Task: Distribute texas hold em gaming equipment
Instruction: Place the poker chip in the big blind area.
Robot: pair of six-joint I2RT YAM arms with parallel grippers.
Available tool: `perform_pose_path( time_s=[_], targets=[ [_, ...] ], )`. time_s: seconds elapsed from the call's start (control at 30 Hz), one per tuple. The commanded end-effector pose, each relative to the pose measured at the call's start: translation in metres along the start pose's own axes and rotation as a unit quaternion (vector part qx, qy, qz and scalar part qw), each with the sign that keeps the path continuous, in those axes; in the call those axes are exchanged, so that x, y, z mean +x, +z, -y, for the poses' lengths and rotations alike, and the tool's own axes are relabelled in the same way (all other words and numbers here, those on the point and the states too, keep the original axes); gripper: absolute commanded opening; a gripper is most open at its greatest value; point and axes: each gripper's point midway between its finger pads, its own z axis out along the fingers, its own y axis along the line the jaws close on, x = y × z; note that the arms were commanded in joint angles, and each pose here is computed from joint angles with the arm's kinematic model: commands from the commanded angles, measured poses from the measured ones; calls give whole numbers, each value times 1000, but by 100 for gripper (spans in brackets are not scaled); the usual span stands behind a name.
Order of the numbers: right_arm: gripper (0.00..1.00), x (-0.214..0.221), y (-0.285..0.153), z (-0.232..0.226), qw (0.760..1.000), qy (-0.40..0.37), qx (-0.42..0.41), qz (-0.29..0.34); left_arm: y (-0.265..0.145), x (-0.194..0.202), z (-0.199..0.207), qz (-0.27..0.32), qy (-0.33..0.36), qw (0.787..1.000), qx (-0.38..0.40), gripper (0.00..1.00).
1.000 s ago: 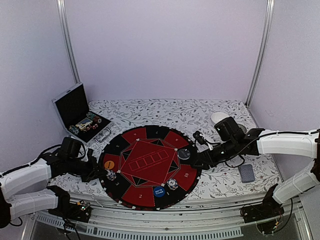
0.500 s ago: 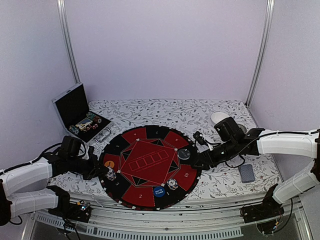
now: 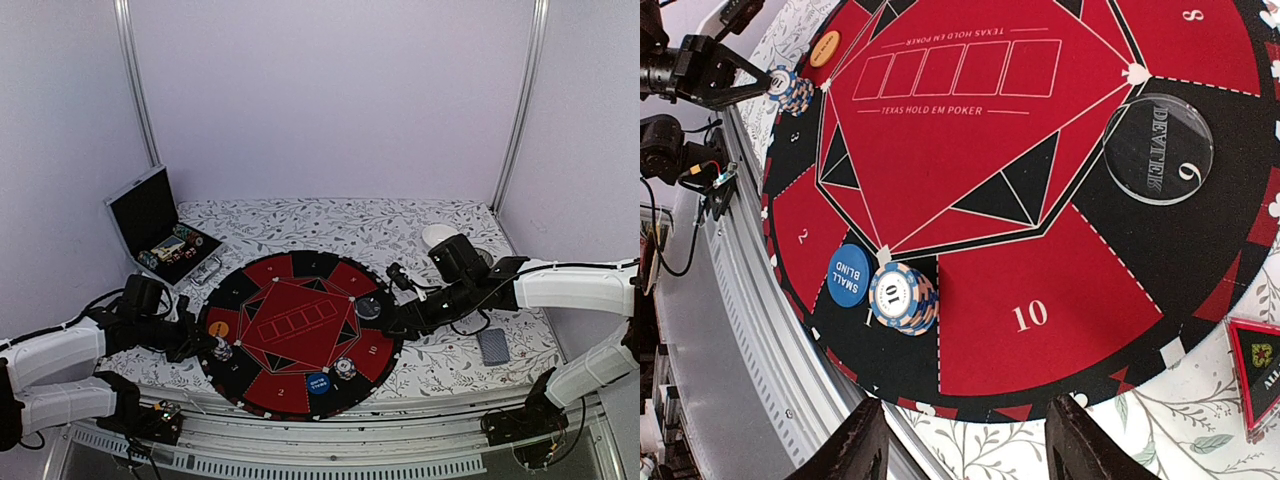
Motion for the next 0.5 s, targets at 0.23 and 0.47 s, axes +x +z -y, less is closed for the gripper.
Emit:
perform_pose_path(
  time_s=[0.23, 0.47],
  targets=[
    [56, -13, -5, -2, 1000, -6, 3, 13, 0, -2, -7, 4, 5, 1000, -7, 2],
    [56, -13, -6, -3, 1000, -7, 1, 15, -1, -3, -9, 5, 12, 1000, -16, 11]
  ],
)
